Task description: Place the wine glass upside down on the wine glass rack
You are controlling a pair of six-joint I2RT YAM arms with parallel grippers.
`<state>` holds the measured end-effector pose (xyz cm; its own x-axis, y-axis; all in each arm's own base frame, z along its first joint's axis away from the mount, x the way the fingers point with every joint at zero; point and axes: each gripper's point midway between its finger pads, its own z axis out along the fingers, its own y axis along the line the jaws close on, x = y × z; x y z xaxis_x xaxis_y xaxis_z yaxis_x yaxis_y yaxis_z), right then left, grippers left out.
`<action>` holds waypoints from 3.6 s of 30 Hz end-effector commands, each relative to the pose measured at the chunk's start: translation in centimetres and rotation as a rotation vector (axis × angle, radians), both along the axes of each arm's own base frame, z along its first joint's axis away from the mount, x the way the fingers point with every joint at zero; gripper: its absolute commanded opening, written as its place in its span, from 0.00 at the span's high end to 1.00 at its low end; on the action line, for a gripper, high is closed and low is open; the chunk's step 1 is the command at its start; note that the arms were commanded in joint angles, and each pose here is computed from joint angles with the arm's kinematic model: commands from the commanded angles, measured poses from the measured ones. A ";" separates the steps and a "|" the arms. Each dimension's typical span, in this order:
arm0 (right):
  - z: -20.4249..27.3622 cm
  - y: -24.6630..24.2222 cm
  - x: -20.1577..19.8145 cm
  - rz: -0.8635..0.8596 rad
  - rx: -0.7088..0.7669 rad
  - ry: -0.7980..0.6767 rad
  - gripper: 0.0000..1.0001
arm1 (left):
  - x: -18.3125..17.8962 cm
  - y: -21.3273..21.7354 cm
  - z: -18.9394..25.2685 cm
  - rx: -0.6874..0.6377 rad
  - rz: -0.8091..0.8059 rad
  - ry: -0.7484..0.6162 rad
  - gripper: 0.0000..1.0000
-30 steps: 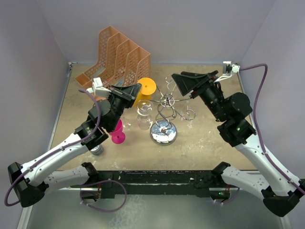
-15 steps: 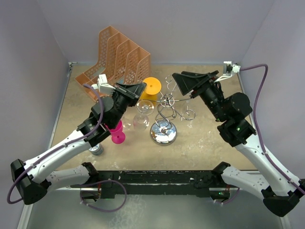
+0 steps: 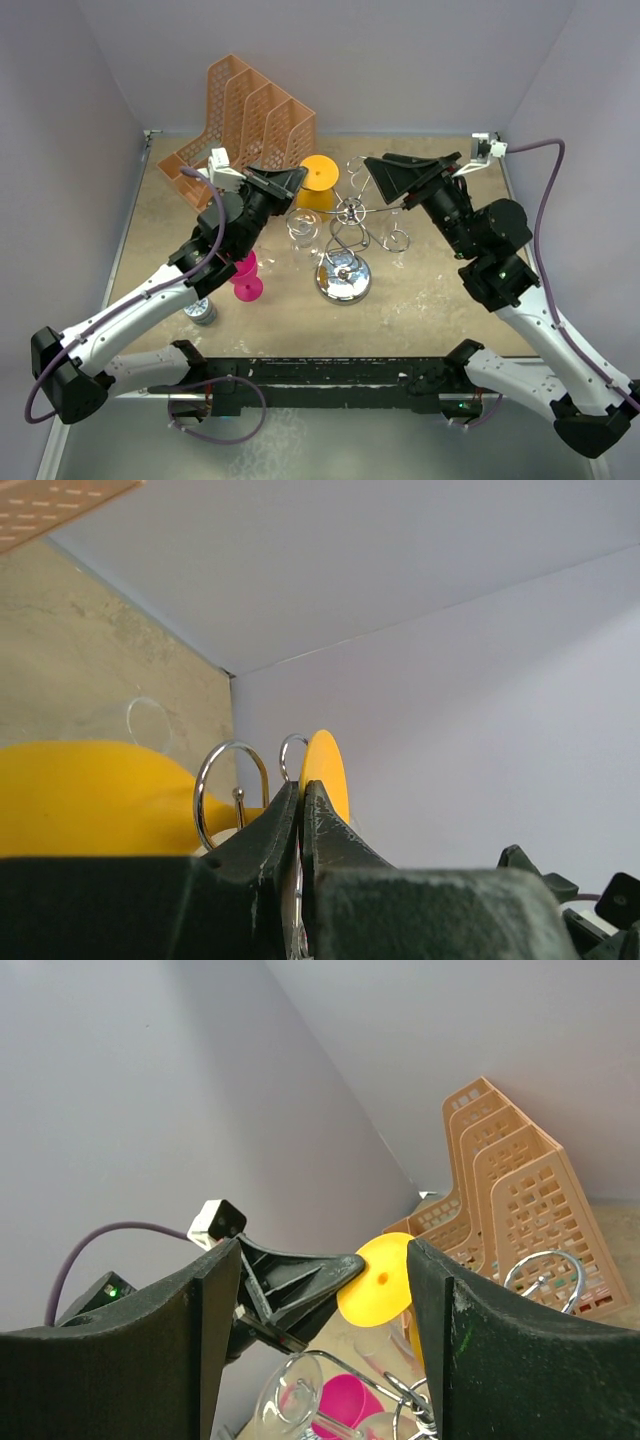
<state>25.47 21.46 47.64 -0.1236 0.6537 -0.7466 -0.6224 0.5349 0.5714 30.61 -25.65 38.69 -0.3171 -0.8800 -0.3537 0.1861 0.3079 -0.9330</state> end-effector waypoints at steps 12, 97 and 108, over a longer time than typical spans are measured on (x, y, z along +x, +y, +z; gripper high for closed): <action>1.7 -1.1 -1.0 -0.012 0.052 -0.045 0.31 | 1.9 2.4 3.3 -0.038 0.062 -0.086 1.00; 0.0 -2.6 -0.9 -0.077 0.052 0.013 0.31 | -8.6 11.9 -19.8 0.999 -0.141 0.561 0.54; -0.1 -3.1 -1.0 -0.096 0.053 0.017 0.31 | -6.8 11.5 -22.5 1.109 -0.134 0.621 0.72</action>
<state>24.92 19.35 46.06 -0.1161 0.6721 -0.7313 -0.5525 0.5681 0.6099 22.70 -14.10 16.01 -0.7763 -0.1636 -0.6088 -0.0948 0.9850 -0.1439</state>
